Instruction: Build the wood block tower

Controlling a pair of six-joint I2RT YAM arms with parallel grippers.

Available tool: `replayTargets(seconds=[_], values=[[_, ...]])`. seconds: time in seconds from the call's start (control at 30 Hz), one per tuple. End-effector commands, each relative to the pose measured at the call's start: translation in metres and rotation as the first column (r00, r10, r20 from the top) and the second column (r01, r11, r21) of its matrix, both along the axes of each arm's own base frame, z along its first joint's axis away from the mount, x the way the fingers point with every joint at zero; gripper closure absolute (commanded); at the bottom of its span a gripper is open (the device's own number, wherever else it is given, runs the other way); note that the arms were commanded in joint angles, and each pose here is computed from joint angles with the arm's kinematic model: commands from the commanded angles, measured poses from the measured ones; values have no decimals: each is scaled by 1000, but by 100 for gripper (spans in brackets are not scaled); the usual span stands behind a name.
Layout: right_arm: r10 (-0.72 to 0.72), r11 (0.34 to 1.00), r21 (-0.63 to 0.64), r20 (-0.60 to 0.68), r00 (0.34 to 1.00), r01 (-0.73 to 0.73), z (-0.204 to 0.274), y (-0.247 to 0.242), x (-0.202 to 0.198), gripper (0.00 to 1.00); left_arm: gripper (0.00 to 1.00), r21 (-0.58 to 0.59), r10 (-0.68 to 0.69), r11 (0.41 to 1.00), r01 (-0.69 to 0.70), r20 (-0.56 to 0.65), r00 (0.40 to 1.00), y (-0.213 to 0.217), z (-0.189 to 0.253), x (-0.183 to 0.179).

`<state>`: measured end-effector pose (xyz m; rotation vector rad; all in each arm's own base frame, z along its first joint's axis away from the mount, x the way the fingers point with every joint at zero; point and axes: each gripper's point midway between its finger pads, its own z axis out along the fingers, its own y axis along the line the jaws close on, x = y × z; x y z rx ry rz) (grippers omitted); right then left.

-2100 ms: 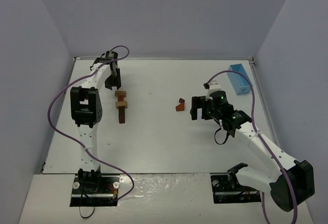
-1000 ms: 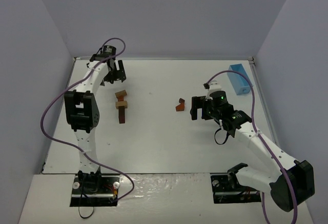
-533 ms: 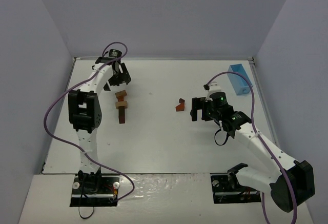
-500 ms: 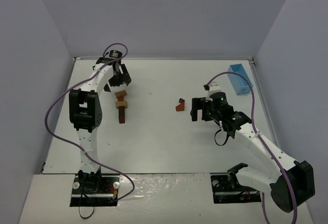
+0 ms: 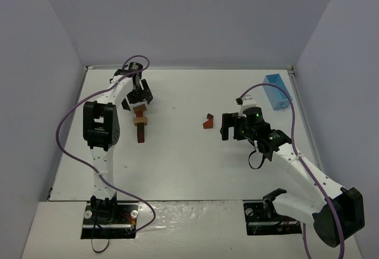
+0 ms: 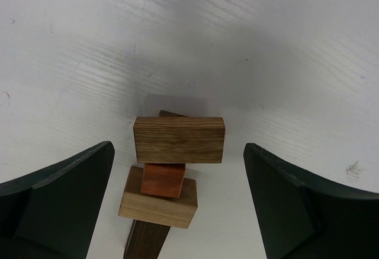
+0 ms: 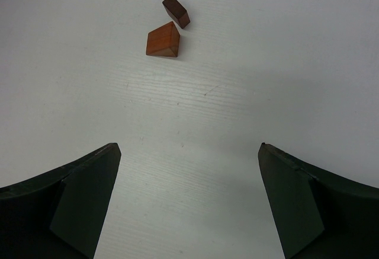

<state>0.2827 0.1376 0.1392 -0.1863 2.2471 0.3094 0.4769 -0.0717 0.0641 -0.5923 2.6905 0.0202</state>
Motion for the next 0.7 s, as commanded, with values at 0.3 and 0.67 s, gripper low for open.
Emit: replayTargets(seconds=[0.3,0.67], values=[[-8,1000,27,61,998,6,15,2,8,0,23,4,-34,999,34,6,999,1,2,3],[-5,1000,27,59,998,4,14,3,9,0,37,-1,-53,999,53,-4,999,0,-1,3]])
